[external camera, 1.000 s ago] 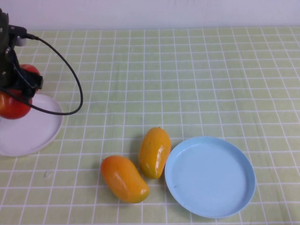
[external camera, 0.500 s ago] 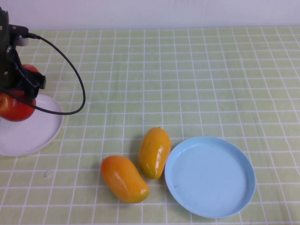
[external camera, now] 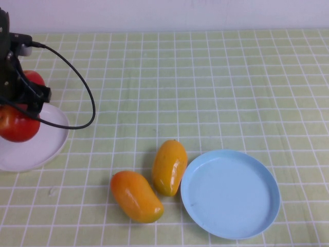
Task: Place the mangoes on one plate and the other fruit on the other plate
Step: Put one type of fruit in the left plate
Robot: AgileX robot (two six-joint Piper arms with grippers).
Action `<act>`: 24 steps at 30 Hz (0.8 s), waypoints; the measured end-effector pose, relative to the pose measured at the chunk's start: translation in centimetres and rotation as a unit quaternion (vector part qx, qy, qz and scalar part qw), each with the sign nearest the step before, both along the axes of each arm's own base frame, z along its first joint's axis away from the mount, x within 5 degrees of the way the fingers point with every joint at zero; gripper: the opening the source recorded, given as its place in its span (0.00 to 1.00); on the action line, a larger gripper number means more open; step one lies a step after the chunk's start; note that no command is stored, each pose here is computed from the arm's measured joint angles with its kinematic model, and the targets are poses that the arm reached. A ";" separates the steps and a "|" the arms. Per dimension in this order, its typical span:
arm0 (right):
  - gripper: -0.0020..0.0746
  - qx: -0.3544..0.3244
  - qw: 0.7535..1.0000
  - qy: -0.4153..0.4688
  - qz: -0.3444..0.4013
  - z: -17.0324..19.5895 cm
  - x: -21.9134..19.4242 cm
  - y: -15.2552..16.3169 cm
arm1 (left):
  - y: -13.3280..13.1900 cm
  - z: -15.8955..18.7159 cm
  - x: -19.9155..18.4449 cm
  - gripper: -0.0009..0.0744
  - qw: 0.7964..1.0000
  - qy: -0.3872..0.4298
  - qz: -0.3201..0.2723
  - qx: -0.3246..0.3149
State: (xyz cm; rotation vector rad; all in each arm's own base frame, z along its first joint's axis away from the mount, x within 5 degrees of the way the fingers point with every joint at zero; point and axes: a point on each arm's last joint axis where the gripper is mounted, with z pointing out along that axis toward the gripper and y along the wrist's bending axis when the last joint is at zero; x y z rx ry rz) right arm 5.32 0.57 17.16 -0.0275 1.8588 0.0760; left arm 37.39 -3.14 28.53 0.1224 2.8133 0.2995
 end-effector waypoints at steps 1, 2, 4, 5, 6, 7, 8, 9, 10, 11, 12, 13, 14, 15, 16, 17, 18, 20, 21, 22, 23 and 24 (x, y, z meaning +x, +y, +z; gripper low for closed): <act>0.00 0.000 1.000 0.000 0.000 0.0 0.0 0.0 | 0.0 0.0 0.0 0.90 1.000 0.002 0.002 0.000; 0.00 0.000 1.000 0.000 0.000 0.0 0.0 0.0 | 0.0 0.0 -0.1 0.90 1.000 0.004 0.005 0.000; 0.00 0.000 1.000 0.000 0.000 0.0 0.0 0.0 | -0.1 0.0 -0.2 0.90 1.000 0.008 0.007 -0.001; 0.00 0.000 1.000 0.000 0.000 0.0 0.0 0.0 | -0.2 -0.1 -0.2 0.90 1.000 0.010 0.003 0.001; 0.00 0.000 1.000 0.000 0.000 0.0 0.0 0.0 | -0.3 -0.1 -0.2 0.90 1.000 0.012 -0.005 0.003; 0.00 0.000 1.000 0.000 0.000 0.0 0.0 0.0 | -0.4 -0.1 -0.3 0.90 1.000 0.014 -0.009 -0.001; 0.00 0.000 1.000 0.000 0.000 0.0 0.0 0.0 | -0.5 -0.1 -0.3 0.90 1.000 0.017 -0.008 -0.008; 0.00 0.000 1.000 0.000 0.000 0.0 0.0 0.0 | -0.6 -0.1 -0.3 0.90 1.000 0.018 -0.008 -0.011; 0.00 0.000 1.000 0.000 0.000 0.0 0.0 0.0 | -0.6 -0.1 -0.3 0.90 1.000 0.019 -0.011 -0.010; 0.00 0.000 1.000 0.000 0.000 0.0 0.0 0.0 | -0.7 -0.1 -0.3 0.90 1.000 0.019 -0.017 -0.004; 0.00 0.000 1.000 0.000 0.000 0.0 0.0 0.0 | -0.8 -0.1 -0.3 0.90 1.000 0.019 -0.022 0.004; 0.00 0.000 1.000 0.000 0.000 0.0 0.0 0.0 | -1.0 -0.1 -0.3 0.90 0.999 0.016 -0.028 0.008; 0.00 0.000 1.000 0.000 0.000 0.0 0.0 0.0 | -1.2 -0.1 -0.2 0.90 0.999 0.012 -0.034 0.009; 0.00 0.001 1.000 0.000 0.000 0.0 0.0 0.0 | -1.3 0.0 -0.1 0.90 0.999 0.004 -0.037 0.007; 0.00 0.002 1.000 0.000 0.000 0.0 0.0 0.0 | -1.5 0.1 0.0 0.90 0.999 -0.006 -0.041 0.006; 0.00 0.002 1.000 0.000 0.000 0.0 0.0 0.0 | -1.5 0.4 0.1 0.90 0.999 -0.021 -0.043 0.003; 0.00 0.004 1.000 0.000 0.000 0.0 0.0 0.0 | -1.6 0.5 0.3 0.90 0.998 -0.034 -0.045 -0.001; 0.00 0.008 1.000 0.000 0.000 0.0 0.0 0.0 | -1.7 0.8 0.9 0.90 0.996 -0.073 -0.049 -0.015; 0.00 0.010 1.000 0.000 0.001 0.0 0.0 0.1 | -1.6 0.9 1.3 0.90 0.994 -0.092 -0.048 -0.025; 0.00 0.011 1.000 0.000 0.001 0.0 0.0 0.1 | -1.6 1.1 1.6 0.90 0.992 -0.110 -0.049 -0.031; 0.00 0.011 1.000 0.000 0.001 0.0 0.0 0.1 | -1.3 1.2 1.9 0.90 0.990 -0.127 -0.048 -0.034; 0.00 0.012 1.000 0.000 0.001 0.0 0.0 0.1 | -1.0 1.2 2.3 0.90 0.988 -0.140 -0.047 -0.036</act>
